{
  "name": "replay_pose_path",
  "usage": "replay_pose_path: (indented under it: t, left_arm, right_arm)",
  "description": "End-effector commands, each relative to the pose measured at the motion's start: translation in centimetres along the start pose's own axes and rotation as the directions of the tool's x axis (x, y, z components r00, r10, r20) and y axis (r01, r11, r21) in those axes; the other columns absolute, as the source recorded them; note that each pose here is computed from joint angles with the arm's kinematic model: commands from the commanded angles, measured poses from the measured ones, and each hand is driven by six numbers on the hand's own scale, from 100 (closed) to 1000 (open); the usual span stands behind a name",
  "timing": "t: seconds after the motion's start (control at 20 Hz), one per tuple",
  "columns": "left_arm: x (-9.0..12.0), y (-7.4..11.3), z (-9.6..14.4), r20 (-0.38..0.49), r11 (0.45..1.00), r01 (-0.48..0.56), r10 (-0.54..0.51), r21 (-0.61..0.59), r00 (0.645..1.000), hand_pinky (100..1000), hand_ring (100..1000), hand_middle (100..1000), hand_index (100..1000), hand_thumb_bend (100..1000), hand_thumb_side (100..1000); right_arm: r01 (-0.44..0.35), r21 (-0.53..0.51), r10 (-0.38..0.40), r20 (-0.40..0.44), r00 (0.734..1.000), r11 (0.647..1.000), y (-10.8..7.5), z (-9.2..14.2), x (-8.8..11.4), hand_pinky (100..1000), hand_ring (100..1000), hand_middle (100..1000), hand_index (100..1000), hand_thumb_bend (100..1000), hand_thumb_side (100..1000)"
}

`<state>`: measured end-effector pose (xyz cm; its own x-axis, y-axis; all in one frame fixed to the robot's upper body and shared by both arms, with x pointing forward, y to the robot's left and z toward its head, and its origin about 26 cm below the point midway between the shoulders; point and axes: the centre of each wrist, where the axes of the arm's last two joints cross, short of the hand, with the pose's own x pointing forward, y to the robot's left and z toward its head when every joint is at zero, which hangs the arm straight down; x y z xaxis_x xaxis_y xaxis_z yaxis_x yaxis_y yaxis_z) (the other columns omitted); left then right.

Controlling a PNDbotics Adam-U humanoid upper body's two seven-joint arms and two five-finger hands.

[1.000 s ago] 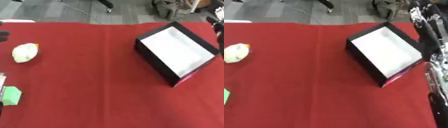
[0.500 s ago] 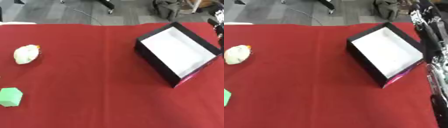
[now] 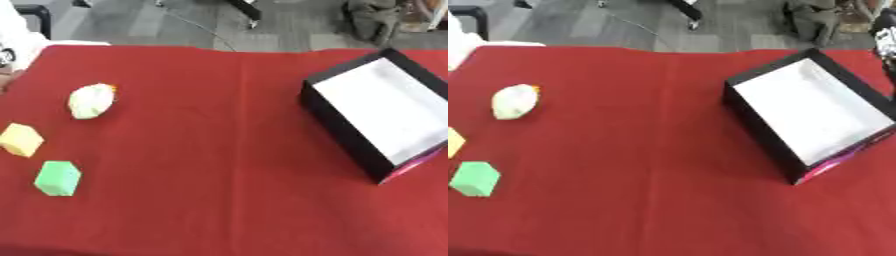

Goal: Pick up the objects with one hand, pass them to the other hand, and then place them into the box on the other side of the table.

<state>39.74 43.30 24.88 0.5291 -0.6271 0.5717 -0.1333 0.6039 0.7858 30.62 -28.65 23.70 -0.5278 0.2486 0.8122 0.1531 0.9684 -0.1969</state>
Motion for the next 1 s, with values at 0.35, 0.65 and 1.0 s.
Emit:
replay_pose_path:
  t: [0.35,0.65,1.0]
  left_arm:
    - [0.2,3.3,-0.1,-0.118,0.995,0.067,-0.075,-0.073,0.99,884,865,802,915,600,503]
    - [0.6,3.1,-0.4,-0.167,0.987,0.115,-0.133,-0.113,0.977,917,890,808,901,650,457]
    - [0.2,2.5,-1.4,-0.24,0.974,0.157,-0.193,-0.162,0.951,967,926,827,907,532,307]
  right_arm:
    - [-0.054,-0.008,0.054,0.022,0.998,0.999,-0.8,0.1,0.7,1000,1000,965,1000,100,634]
    - [-0.067,-0.02,0.068,0.016,0.998,0.998,-1.1,0.3,0.4,1000,1000,964,1000,100,633]
    - [-0.068,-0.021,0.069,0.014,0.998,0.997,-1.0,0.4,0.4,1000,1000,961,1000,100,632]
